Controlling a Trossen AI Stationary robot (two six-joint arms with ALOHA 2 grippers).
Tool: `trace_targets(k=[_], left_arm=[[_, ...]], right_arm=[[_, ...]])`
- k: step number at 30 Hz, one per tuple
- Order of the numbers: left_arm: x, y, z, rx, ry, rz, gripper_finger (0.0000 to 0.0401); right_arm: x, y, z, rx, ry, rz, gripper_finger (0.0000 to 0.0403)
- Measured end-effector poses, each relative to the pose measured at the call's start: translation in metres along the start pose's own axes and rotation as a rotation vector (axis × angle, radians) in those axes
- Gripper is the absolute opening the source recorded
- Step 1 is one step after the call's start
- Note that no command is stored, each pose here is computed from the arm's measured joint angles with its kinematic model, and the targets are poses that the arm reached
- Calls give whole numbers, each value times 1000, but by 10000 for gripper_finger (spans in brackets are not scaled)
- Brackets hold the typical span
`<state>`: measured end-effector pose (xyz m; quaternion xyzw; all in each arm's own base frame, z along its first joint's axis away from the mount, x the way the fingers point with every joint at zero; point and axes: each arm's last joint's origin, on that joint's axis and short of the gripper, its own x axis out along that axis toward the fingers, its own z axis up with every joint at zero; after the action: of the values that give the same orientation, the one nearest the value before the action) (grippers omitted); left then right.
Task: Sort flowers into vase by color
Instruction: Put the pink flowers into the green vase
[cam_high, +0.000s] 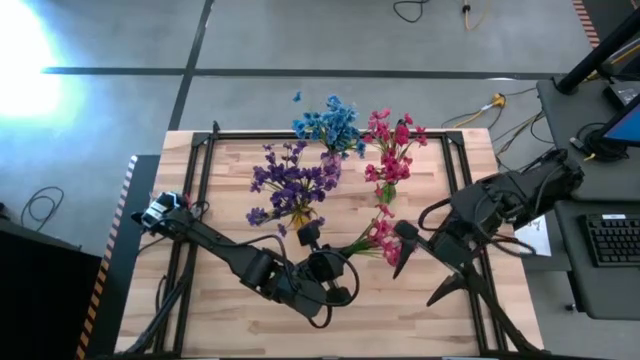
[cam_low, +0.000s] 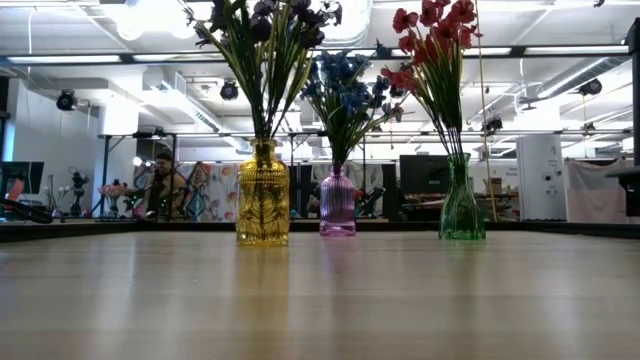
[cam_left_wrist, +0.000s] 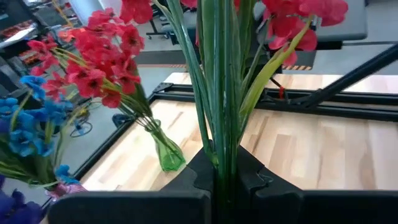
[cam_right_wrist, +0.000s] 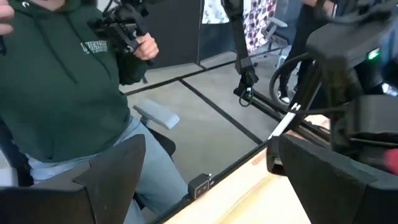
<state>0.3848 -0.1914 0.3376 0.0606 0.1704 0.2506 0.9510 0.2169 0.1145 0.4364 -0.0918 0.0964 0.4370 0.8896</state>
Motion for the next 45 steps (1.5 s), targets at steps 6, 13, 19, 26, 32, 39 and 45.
trace_targets(k=[6, 13, 19, 26, 32, 39, 45], left_arm=[[-6, -6, -4, 28, 29, -80, 1], [-13, -28, -30, 206, 25, -322, 1], [-16, -42, -45, 238, -85, -441, 1], [-14, -44, -48, 259, -245, -423, 1], [-14, -42, -60, 234, -325, -394, 1], [-15, -39, -64, 216, -430, -370, 1], [-15, -35, -66, 205, -489, -336, 1]], right_arm=[[-19, 5, 19, -25, -50, -20, 359], [-54, 13, 25, 3, 68, -271, 359], [-66, 20, 0, 145, 171, -387, 359], [-54, 20, -55, 218, 245, -537, 359], [-34, 20, -97, 232, 179, -543, 359], [1, 15, -144, 168, 34, -495, 359], [20, 10, -166, 108, -173, -516, 359]])
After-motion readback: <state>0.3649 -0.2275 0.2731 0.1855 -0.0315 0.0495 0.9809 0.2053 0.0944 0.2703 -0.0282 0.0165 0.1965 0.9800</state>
